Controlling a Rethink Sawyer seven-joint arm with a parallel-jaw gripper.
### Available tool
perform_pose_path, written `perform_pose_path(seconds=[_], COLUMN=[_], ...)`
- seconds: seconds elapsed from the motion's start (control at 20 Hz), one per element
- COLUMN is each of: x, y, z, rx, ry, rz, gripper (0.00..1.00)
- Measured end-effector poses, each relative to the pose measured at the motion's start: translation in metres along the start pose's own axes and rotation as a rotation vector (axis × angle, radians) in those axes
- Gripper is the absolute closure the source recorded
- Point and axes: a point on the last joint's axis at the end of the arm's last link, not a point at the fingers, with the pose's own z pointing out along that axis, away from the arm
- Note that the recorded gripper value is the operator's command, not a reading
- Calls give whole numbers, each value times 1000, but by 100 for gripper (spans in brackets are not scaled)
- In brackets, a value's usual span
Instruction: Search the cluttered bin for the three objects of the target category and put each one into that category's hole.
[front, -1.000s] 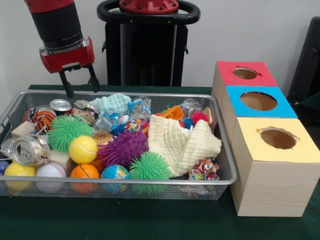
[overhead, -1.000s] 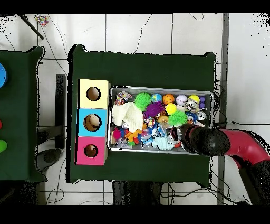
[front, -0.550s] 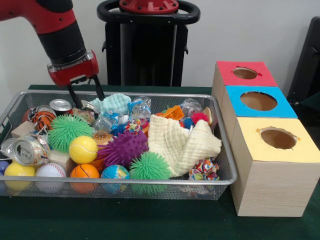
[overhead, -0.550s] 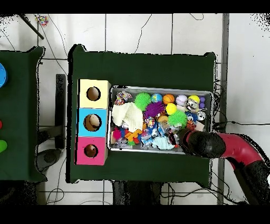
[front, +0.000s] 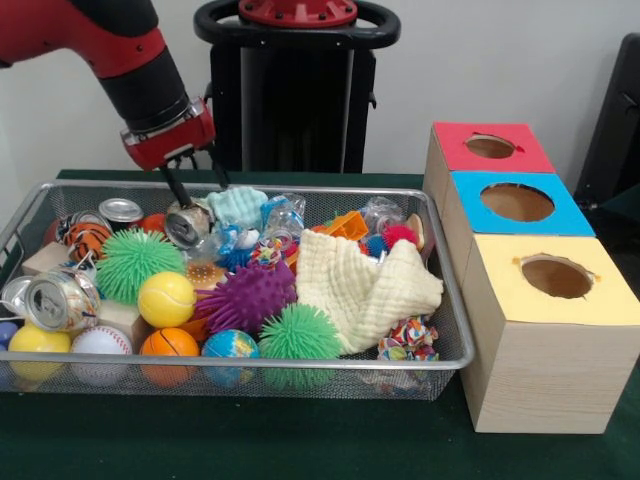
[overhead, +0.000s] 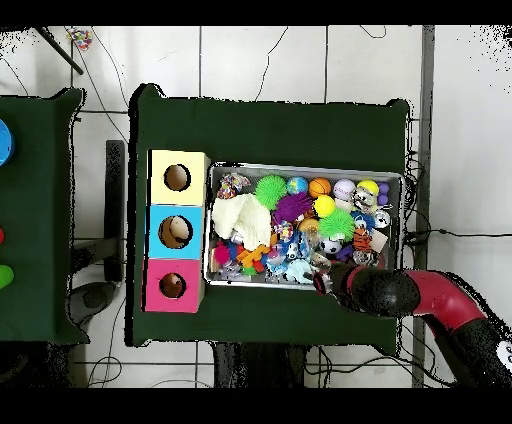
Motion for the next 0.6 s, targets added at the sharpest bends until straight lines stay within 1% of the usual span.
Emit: perform_pose_path(seconds=[0.1,0.15,0.25,0.4,0.45,0.6], x=[5,12,17,29,37,43], y=[4,10,14,23,28,34], z=[0,0,0,0,-2,-10], rx=[-9,-20,-29,-52,-66,-71], ry=[5,10,14,21,22,25], rz=[-2,-4,-5,-5,-2,-3], gripper=[0,0,0,0,0,0])
